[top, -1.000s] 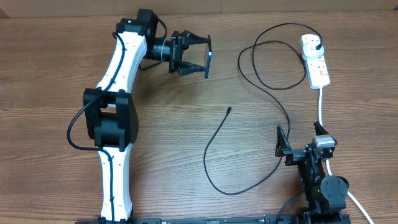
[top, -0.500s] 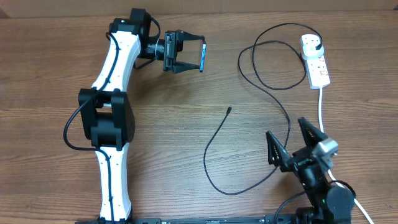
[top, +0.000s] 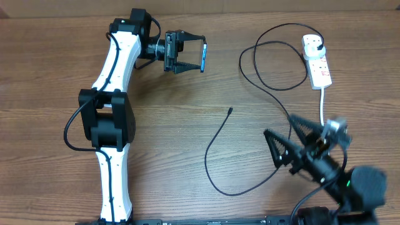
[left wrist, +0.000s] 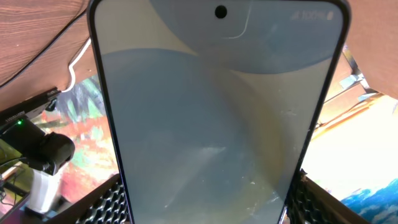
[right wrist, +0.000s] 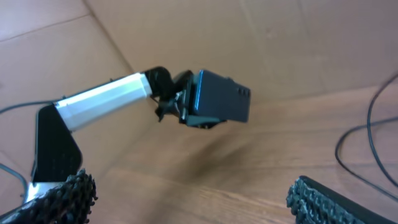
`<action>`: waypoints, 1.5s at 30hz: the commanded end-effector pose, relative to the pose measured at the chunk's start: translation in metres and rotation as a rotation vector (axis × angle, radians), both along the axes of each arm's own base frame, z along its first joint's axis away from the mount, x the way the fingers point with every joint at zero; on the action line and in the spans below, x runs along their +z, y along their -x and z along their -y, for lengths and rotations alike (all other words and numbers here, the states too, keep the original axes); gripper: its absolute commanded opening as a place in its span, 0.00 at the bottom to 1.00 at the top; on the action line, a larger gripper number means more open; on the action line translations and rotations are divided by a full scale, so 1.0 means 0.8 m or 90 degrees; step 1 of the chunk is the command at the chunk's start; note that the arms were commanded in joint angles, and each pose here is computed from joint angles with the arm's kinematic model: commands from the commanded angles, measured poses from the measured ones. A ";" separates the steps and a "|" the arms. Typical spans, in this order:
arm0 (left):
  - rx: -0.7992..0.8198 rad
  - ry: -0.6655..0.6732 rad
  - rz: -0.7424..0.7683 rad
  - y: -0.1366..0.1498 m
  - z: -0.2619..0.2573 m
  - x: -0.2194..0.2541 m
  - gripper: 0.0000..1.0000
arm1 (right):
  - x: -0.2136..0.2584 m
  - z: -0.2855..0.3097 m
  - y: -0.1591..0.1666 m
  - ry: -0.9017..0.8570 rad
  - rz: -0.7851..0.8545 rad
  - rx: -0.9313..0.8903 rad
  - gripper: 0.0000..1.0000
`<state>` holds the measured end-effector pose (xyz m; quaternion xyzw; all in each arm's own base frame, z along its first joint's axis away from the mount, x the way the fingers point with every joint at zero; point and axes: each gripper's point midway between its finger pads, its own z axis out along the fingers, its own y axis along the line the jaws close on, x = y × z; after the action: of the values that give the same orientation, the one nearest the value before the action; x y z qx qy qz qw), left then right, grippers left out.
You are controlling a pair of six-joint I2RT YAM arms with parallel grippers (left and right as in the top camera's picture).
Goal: Plug charger to phone and switch on socket
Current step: 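Move the right gripper toward the phone held by the left gripper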
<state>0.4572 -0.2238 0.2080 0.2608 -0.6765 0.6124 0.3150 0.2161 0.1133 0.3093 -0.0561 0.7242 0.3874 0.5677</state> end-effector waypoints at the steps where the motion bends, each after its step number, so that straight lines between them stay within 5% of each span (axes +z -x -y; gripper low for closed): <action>1: -0.005 0.042 0.021 -0.001 0.001 0.023 0.63 | 0.043 -0.038 0.004 0.012 0.003 0.151 1.00; 5: -0.005 0.042 0.021 -0.001 0.001 0.023 0.63 | 0.080 -0.083 0.033 -0.058 -0.040 0.424 1.00; 14: -0.010 0.003 0.026 0.001 0.009 0.010 0.62 | 0.089 -0.125 -0.026 -0.090 0.000 0.484 1.00; 18: -0.016 -0.016 0.028 0.004 0.016 0.004 0.62 | 0.030 -0.133 -0.081 -0.080 -0.113 0.336 1.00; 21: -0.020 -0.023 0.030 0.006 0.019 0.001 0.62 | -0.047 -0.096 -0.128 -0.038 -0.277 0.116 1.00; 26: -0.023 -0.062 0.037 0.007 0.024 -0.012 0.62 | -0.090 -0.043 -0.139 0.059 -0.400 -0.069 1.00; 33: -0.029 -0.070 0.032 0.011 0.030 -0.015 0.62 | -0.080 -0.014 -0.140 0.144 -0.466 -0.172 0.99; 39: -0.033 -0.069 0.028 0.013 0.034 -0.014 0.62 | -0.038 -0.057 -0.156 0.069 -0.396 -0.065 1.00; 45: -0.036 -0.072 0.024 0.014 0.037 -0.015 0.62 | -0.054 -0.065 -0.169 0.113 -0.385 -0.122 0.89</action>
<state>0.4468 -0.2456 0.1830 0.2615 -0.7283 0.5575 0.3007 0.3460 0.1657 0.2704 0.0703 0.8860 0.3048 0.3423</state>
